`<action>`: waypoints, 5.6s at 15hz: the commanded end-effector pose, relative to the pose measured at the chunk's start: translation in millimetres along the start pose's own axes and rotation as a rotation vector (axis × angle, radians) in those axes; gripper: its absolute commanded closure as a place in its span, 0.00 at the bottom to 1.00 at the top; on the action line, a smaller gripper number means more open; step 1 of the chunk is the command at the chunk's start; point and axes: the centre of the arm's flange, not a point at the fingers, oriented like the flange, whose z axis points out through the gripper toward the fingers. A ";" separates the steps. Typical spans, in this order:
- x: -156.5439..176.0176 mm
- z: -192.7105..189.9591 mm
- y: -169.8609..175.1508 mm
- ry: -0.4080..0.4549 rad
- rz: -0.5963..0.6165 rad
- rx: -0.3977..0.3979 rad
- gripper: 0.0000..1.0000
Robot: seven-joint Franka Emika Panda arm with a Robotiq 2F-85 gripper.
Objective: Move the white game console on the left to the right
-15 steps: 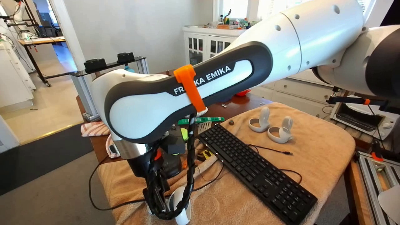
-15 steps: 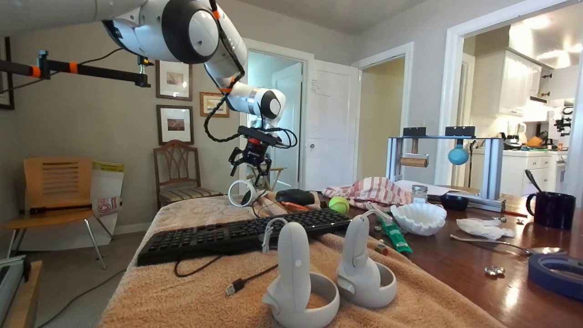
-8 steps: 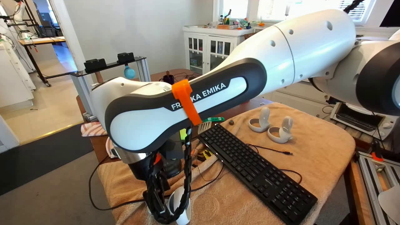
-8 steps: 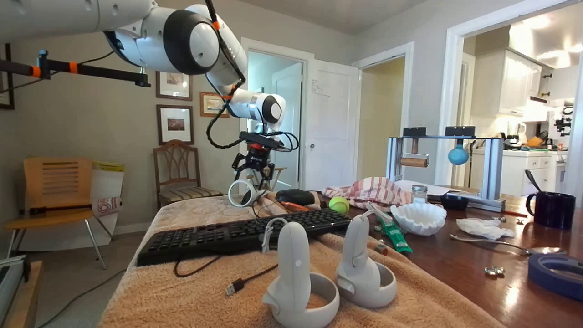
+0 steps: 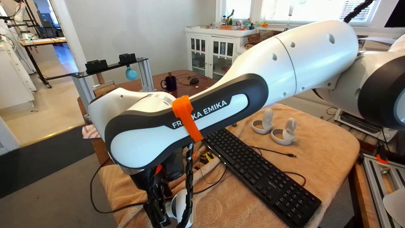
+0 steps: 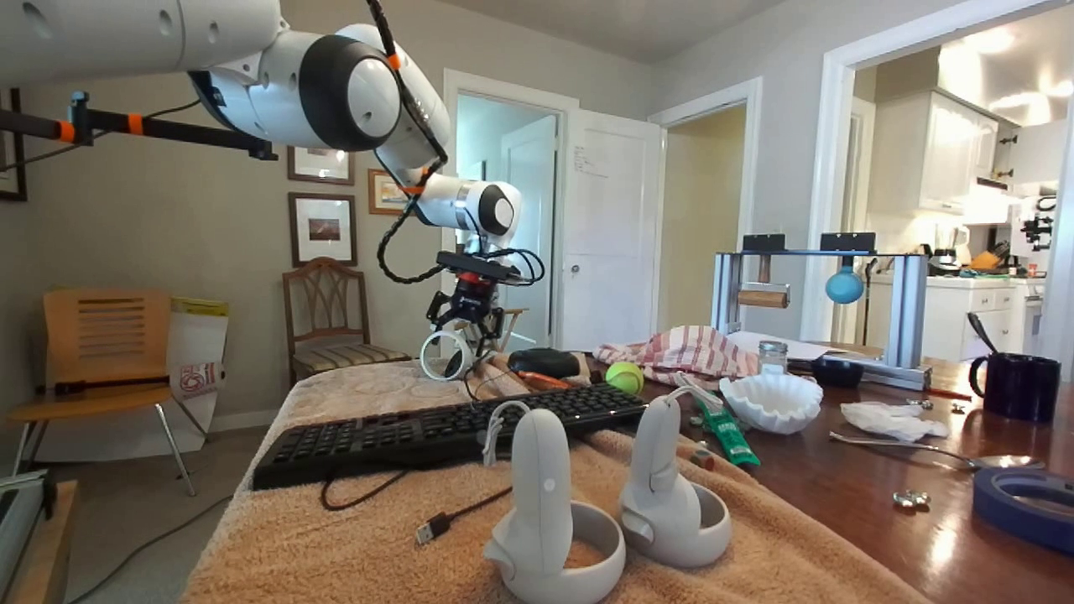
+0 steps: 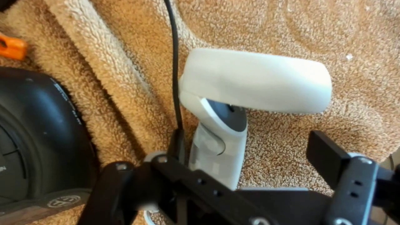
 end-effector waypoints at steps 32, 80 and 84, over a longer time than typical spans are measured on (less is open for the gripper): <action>33.3 3.3 -33.9 0.071 0.028 -0.082 0.13; -5.7 -65.8 -43.0 0.233 -0.063 -0.094 0.00; 2.9 -43.6 -38.2 0.204 -0.104 -0.096 0.00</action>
